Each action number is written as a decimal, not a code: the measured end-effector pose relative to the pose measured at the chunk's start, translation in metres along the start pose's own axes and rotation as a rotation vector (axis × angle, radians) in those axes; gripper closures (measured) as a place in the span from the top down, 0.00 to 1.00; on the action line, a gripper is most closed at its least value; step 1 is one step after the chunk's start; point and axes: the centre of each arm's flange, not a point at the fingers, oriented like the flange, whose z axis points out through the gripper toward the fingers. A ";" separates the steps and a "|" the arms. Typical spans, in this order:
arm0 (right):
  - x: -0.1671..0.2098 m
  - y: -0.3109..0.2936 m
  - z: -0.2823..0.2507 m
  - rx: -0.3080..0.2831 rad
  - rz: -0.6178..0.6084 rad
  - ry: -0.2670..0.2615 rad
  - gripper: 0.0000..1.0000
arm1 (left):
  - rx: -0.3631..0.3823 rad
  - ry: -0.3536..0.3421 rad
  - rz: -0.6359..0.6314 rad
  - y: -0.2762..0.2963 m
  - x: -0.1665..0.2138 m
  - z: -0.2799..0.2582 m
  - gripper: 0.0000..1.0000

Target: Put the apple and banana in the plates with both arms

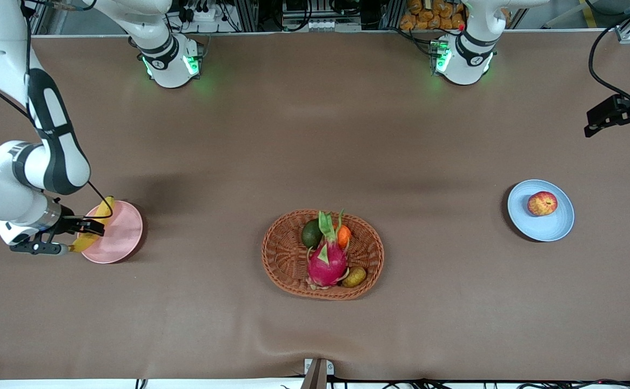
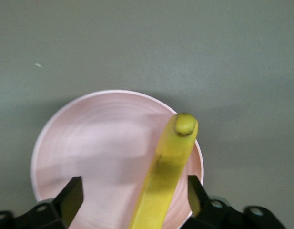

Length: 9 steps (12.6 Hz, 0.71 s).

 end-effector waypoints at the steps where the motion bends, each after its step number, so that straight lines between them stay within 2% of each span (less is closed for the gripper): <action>1: 0.004 -0.012 -0.026 0.003 -0.019 0.003 1.00 | 0.000 0.004 0.001 0.002 0.000 -0.001 1.00; 4: 0.007 -0.053 -0.112 0.013 -0.084 -0.008 1.00 | 0.002 0.024 -0.005 0.000 0.000 -0.006 1.00; 9: -0.009 -0.066 -0.230 0.026 -0.108 -0.065 1.00 | 0.001 0.036 -0.056 -0.007 -0.002 -0.011 1.00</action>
